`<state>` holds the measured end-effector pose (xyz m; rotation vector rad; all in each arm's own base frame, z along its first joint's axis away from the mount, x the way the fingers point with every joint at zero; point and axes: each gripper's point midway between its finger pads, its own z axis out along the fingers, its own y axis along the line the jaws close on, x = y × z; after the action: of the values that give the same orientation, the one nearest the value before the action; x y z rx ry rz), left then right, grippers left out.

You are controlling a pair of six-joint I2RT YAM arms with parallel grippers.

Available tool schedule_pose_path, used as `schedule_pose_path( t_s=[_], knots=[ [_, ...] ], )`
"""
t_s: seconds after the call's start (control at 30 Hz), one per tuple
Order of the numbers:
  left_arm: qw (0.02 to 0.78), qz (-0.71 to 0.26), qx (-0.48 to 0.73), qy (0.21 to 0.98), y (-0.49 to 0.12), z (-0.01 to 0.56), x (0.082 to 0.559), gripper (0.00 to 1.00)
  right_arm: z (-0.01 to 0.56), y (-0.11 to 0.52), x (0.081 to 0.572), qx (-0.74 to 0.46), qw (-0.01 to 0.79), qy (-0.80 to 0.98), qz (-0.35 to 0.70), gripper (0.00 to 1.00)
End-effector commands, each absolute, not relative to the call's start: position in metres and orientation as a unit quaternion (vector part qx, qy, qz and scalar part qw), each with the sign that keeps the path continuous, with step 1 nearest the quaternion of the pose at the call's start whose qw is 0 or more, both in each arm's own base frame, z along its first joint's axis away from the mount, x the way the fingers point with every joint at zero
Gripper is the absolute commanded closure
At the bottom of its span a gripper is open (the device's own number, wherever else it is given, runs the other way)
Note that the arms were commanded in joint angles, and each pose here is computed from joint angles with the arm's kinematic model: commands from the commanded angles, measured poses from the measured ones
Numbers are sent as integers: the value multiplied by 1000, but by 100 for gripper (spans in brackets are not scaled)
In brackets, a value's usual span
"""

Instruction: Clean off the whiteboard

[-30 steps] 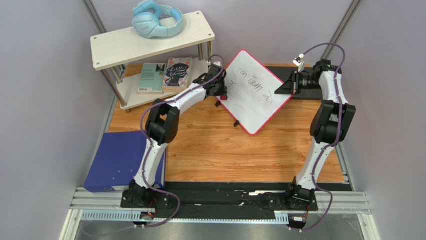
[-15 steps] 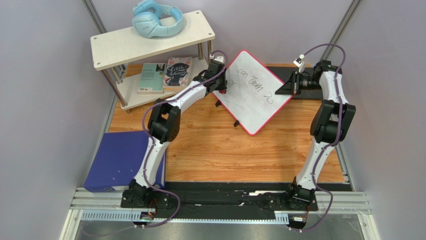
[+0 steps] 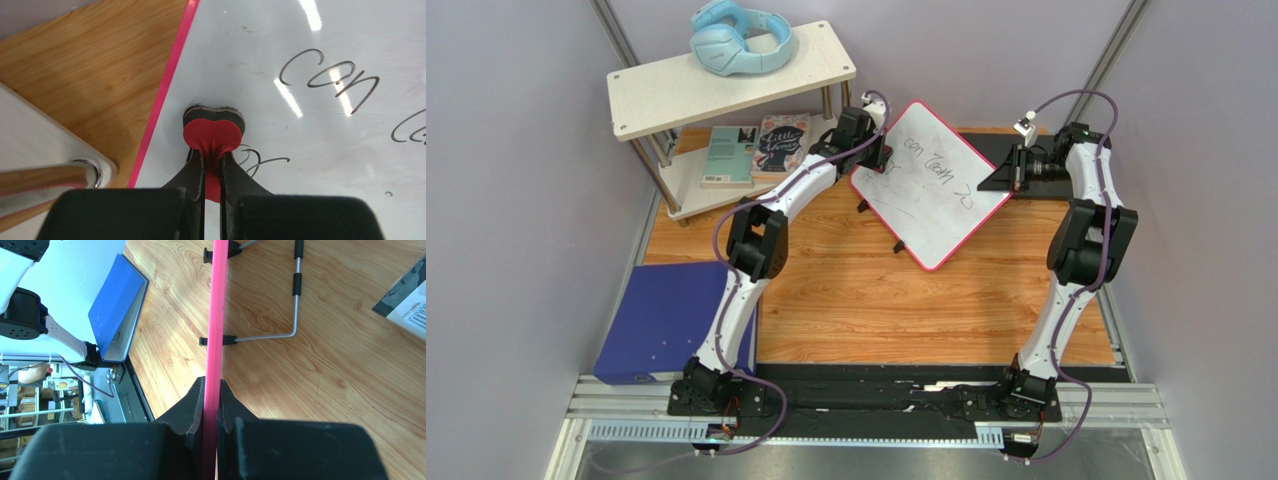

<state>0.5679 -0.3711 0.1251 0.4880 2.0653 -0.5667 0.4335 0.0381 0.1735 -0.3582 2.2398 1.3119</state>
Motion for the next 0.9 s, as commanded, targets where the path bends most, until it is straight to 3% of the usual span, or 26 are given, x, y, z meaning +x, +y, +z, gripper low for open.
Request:
schedule_pose_path(
  t_s=[0.0, 0.27, 0.5, 0.87],
  knots=[
    [448, -288, 344, 773, -451, 131, 516, 100, 145, 59, 422, -215, 231, 832, 456, 100],
    [416, -269, 380, 781, -464, 115, 489, 100, 146, 58, 422, -215, 231, 833, 455, 100],
    [371, -208, 251, 870, -402, 80, 511, 100, 146, 58, 422, -214, 231, 833, 455, 100],
    [316, -183, 52, 929, -327, 50, 515, 100, 146, 59, 421, -216, 231, 832, 456, 100]
  ],
)
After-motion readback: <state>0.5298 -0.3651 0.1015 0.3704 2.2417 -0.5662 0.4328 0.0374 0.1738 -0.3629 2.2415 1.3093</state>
